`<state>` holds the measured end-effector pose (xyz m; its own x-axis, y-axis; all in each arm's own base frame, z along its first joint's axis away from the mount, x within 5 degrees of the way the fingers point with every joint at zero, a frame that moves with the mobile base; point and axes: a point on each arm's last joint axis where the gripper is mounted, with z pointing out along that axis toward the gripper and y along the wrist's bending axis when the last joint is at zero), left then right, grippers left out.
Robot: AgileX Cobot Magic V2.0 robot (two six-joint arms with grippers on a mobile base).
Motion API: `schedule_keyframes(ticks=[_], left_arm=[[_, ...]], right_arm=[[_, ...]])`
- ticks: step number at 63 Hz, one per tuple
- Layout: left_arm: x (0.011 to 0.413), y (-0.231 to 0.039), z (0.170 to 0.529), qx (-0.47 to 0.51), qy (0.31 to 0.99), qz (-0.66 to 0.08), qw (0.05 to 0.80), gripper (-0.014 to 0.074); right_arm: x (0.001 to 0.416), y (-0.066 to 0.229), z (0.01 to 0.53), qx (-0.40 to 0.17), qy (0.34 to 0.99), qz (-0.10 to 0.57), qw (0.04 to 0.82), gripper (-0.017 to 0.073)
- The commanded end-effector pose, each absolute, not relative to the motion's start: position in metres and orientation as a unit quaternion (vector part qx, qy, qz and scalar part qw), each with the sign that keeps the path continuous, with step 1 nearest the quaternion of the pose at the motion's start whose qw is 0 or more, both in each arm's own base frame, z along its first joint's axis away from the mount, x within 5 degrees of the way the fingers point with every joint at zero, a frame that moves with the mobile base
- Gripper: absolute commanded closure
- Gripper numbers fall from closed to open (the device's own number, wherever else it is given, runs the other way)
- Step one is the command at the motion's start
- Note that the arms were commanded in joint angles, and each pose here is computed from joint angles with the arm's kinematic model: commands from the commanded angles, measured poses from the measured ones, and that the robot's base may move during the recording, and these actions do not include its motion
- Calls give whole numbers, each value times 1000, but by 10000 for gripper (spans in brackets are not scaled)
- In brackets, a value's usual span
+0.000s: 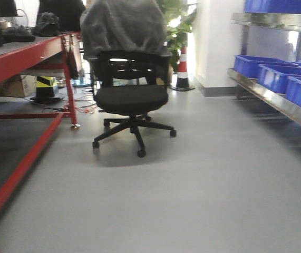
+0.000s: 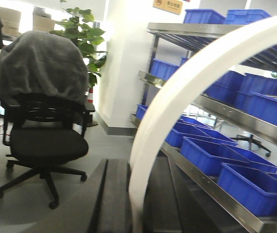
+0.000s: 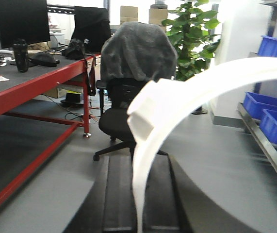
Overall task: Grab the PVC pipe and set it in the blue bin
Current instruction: 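Drive the base to the shelf of blue bins carrying both clamps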
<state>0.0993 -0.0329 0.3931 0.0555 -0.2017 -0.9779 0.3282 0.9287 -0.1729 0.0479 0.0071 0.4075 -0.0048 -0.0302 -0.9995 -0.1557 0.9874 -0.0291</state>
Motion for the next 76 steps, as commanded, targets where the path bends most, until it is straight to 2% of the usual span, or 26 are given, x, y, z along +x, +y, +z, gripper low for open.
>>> schedule_keyframes(ticks=[1, 76], left_arm=[[97, -32, 396, 45, 652, -185, 734, 704], [97, -32, 396, 45, 652, -185, 734, 704]], right_arm=[[47, 6, 410, -66, 696, 37, 714, 720], [47, 6, 410, -66, 696, 37, 714, 720]])
